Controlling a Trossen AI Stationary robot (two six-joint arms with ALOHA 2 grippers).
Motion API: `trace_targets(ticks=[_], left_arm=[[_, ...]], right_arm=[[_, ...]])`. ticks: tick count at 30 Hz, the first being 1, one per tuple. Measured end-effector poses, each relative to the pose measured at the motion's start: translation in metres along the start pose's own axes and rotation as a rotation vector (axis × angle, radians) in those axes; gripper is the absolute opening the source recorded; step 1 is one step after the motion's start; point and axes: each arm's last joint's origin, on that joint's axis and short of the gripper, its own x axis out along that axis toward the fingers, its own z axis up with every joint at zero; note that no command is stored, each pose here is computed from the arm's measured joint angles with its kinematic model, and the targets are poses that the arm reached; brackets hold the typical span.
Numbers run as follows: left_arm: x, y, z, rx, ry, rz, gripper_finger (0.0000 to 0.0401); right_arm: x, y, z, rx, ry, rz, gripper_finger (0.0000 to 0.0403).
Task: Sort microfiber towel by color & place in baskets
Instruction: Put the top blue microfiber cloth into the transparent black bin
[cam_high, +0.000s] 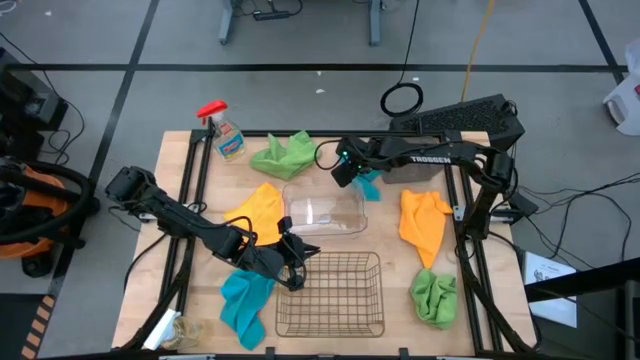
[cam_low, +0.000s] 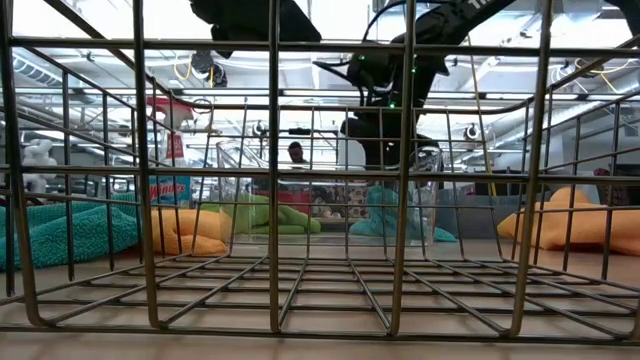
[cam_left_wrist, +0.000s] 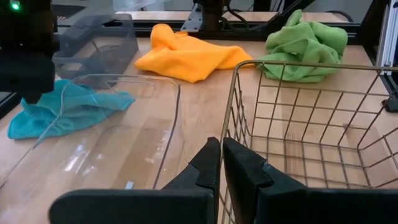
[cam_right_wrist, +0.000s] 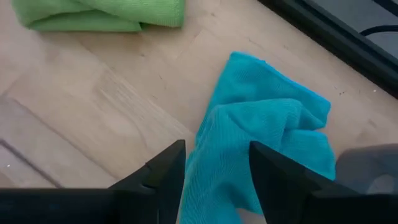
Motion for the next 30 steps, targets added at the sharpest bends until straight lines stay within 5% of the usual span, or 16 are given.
trace_targets(ticks=[7,16,21,25,30], left_arm=[[0.0,0.0,0.0,-0.001,-0.002,-0.001,0.0028],[-0.001,-0.001,0.0,-0.001,-0.002,-0.01,0.0028],[-0.001,-0.001,0.0,-0.001,-0.001,-0.01,0.0028],[-0.001,-0.001,0.0,0.001,-0.001,-0.01,0.0028],[-0.001,-0.001,0.0,0.006,-0.001,-0.01,0.0028]], right_arm=[[0.013,0.002,-0.002,-0.013,0.031,0.007,0.0143],[0.021,0.004,-0.005,-0.027,0.045,-0.001,0.0017],[0.022,0.006,-0.005,-0.032,0.038,0.008,0.0007],[-0.002,0.01,-0.001,-0.058,-0.027,0.041,0.0003],[-0.069,0.014,0.003,-0.085,-0.173,0.125,0.0002]])
